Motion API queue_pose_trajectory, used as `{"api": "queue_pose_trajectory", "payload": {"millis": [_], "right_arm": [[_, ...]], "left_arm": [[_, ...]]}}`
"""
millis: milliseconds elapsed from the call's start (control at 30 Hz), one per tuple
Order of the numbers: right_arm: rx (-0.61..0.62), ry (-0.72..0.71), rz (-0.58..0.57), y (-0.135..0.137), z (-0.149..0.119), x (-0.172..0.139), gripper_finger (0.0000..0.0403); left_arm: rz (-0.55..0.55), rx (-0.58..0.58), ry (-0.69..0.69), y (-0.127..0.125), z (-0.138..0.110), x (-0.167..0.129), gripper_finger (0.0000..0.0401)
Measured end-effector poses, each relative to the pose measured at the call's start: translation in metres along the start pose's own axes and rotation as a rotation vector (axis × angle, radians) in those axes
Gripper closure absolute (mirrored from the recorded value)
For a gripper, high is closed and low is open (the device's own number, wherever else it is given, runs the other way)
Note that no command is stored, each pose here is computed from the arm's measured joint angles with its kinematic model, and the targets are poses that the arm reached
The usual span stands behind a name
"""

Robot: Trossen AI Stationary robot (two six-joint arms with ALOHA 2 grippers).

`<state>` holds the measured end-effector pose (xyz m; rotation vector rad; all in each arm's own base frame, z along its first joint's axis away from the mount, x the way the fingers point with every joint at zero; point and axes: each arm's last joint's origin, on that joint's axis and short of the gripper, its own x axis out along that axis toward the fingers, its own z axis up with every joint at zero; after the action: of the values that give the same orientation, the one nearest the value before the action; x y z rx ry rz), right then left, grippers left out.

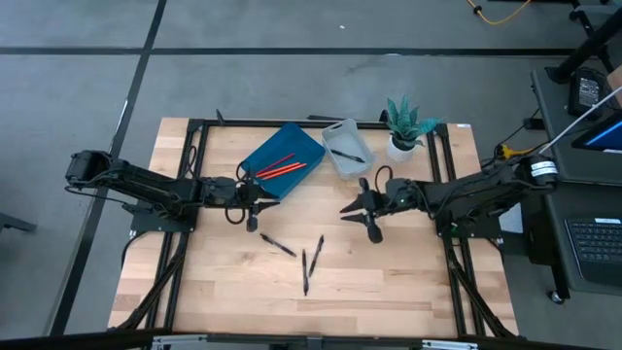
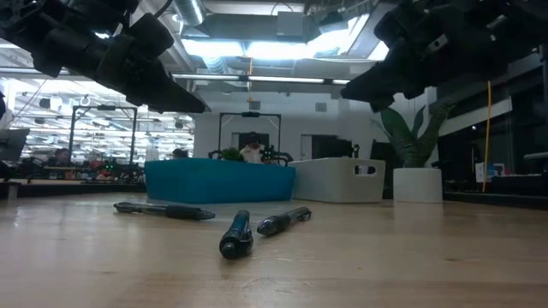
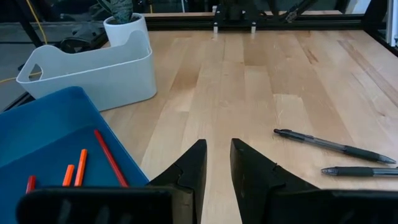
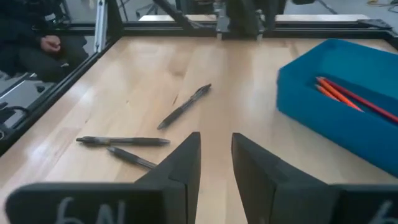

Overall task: Sort pens & pencils
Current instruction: Put the black pen into the gray bin

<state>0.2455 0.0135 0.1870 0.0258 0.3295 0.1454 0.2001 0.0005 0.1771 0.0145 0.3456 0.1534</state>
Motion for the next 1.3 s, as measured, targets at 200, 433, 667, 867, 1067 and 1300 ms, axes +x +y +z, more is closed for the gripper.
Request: {"api": "queue_pose_trajectory", "payload": {"millis": [200, 433, 667, 867, 1067, 1300], "right_arm": [[-0.026, 0.038, 0.056, 0.007, 0.003, 0.019, 0.0311], [-0.03, 0.102, 0.134, 0.013, 0.014, 0.044, 0.0311], [-0.087, 0.196, 0.173, 0.018, 0.025, 0.069, 0.0311], [-0.112, 0.305, 0.218, 0.019, 0.038, 0.08, 0.0311], [-0.139, 0.437, 0.26, 0.024, 0.045, 0.095, 0.0311], [-0.183, 0.596, 0.309, 0.037, 0.054, 0.11, 0.0311]], "left_arm": [[0.0, 0.001, 0.001, 0.0, 0.0, 0.0, 0.0335], [0.0, 0.002, 0.003, 0.0, 0.0, 0.0, 0.0335], [0.0, 0.002, 0.005, 0.0, 0.0, 0.0, 0.0335], [0.0, 0.003, 0.011, 0.0, -0.001, 0.0, 0.0335], [0.0, 0.005, 0.018, 0.0, -0.002, 0.0, 0.0335], [0.0, 0.005, 0.021, 0.0, -0.002, 0.0, 0.0335]]}}
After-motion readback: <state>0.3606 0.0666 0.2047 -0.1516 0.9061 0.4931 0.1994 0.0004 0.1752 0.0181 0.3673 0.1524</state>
